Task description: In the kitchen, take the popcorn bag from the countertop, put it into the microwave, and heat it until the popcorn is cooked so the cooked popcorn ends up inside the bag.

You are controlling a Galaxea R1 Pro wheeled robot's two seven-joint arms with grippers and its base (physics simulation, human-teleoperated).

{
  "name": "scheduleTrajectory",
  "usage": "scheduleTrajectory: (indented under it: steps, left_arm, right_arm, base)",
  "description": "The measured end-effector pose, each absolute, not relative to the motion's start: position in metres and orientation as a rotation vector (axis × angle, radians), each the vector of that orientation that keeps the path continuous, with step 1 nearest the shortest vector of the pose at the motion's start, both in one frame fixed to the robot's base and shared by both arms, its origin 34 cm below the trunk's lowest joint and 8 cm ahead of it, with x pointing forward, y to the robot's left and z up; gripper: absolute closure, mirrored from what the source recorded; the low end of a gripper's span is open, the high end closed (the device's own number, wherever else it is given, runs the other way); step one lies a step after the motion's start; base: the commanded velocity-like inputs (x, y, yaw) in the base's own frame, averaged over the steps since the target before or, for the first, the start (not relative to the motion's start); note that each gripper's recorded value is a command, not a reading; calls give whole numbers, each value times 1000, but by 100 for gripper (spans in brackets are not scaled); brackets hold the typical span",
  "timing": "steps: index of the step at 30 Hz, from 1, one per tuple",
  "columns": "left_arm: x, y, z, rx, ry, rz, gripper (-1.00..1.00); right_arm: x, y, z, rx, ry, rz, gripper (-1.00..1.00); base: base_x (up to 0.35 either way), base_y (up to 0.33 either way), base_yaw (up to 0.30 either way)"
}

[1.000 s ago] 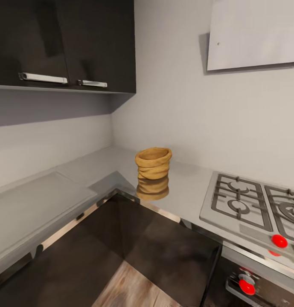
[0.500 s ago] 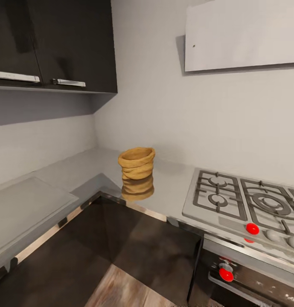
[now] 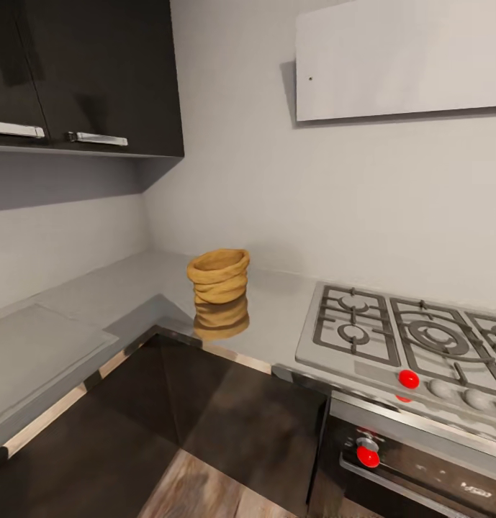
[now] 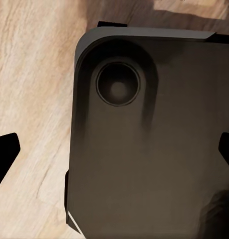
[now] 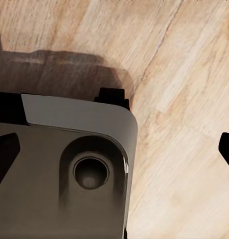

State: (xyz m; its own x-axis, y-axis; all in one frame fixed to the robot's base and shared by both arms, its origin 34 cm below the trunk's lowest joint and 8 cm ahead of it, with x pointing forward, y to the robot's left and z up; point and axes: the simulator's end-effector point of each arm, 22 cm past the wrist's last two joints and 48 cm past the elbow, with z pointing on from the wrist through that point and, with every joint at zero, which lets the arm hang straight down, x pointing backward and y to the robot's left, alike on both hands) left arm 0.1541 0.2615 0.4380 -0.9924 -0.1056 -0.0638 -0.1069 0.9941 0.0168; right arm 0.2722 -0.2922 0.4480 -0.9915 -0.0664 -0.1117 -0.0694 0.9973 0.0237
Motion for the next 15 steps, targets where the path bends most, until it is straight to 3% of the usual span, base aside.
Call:
scheduleTrajectory:
  steps: [7, 15]
  left_arm:
    - [154, 261, 438, -164, 3074, 30, -100]
    - [154, 261, 438, -164, 3074, 31, -100]
  right_arm:
    - [272, -292, 448, -103, 3029, 42, -100]
    - [272, -292, 448, -104, 3029, 42, -100]
  base:
    - [-59, 44, 0]
    - [-163, 247, 0]
